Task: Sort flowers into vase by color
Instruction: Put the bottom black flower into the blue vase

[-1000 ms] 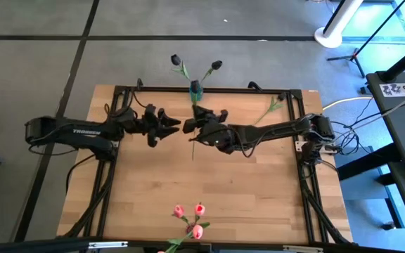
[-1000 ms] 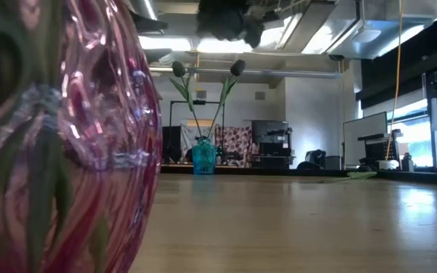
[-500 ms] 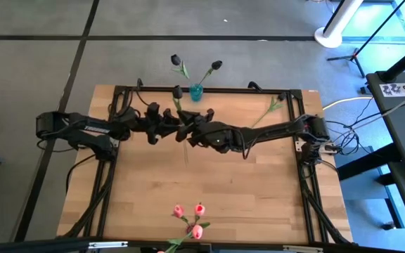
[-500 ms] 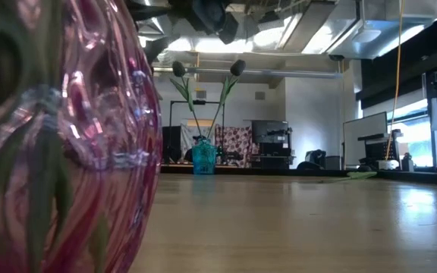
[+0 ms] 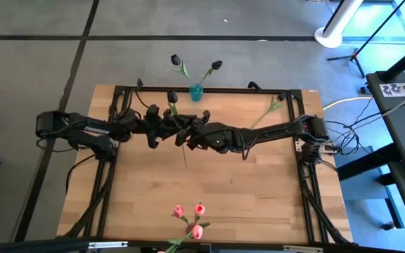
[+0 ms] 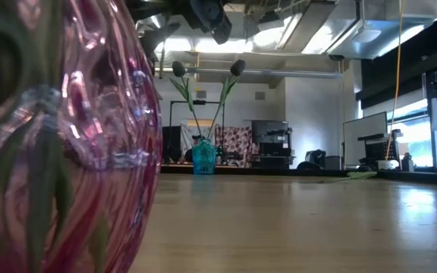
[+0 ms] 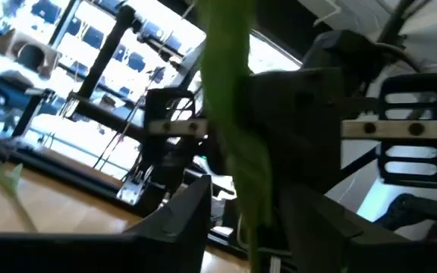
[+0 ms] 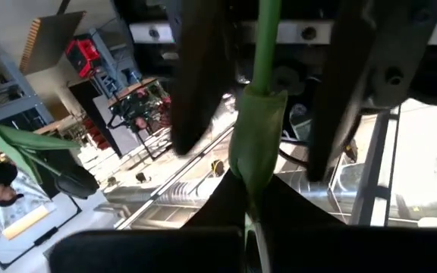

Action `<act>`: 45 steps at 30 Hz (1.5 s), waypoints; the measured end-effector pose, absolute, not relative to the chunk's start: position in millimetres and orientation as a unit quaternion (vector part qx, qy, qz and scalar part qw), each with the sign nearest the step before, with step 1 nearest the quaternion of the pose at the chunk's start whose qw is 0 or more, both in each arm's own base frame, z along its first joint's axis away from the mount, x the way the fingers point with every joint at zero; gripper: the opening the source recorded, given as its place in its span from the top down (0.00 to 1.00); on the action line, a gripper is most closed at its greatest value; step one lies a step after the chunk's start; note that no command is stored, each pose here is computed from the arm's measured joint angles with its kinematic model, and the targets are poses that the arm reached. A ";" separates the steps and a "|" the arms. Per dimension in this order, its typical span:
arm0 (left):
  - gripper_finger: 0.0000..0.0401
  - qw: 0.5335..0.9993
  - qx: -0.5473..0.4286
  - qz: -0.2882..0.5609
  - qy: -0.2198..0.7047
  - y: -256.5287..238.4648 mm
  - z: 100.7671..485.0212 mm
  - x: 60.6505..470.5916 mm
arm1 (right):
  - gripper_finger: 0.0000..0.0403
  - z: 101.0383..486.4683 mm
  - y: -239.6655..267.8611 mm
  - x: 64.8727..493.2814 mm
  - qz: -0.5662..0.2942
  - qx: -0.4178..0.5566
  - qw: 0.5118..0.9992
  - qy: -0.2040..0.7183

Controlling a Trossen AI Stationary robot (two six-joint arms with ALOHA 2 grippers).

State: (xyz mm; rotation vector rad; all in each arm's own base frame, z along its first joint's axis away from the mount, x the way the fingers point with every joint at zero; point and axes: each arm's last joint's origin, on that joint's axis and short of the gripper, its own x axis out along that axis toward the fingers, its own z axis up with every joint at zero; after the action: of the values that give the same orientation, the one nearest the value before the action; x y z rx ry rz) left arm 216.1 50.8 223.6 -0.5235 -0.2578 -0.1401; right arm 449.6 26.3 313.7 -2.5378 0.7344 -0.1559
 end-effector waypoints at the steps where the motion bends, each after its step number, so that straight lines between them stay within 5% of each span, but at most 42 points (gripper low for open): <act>1: 0.65 0.957 -0.252 -0.071 -0.129 49.4 224.5 216.7 | 0.98 313.6 26.3 449.6 -0.057 -0.929 0.248 0.269; 10: 0.97 0.961 -0.244 -0.056 -0.116 48.1 221.4 218.3 | 0.83 312.7 25.8 449.3 -0.066 -0.918 0.275 0.279; 16: 0.98 0.963 -0.240 -0.049 -0.115 49.0 220.8 218.3 | 0.75 312.3 25.6 449.1 -0.070 -0.911 0.292 0.283; 33: 0.98 0.977 -0.187 0.061 -0.075 65.3 224.5 200.9 | 0.75 311.3 29.8 446.3 -0.156 -0.812 0.467 0.313; 36: 0.99 0.979 -0.156 0.110 -0.064 66.0 226.1 195.2 | 0.75 314.6 28.6 446.5 -0.198 -0.761 0.546 0.289; 40: 0.99 0.981 -0.128 0.140 -0.038 60.0 227.3 188.5 | 0.72 326.0 25.2 447.0 -0.269 -0.600 0.721 0.218; 45: 0.99 0.984 -0.054 0.171 -0.015 40.4 232.3 180.5 | 0.53 332.8 14.7 444.6 -0.238 -0.340 0.902 0.118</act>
State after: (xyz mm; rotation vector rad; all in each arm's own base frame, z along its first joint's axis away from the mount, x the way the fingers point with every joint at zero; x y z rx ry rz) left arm 180.5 40.4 232.3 -0.1088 -0.0305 0.3433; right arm 444.6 14.7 332.8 -0.7029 0.2446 -0.4927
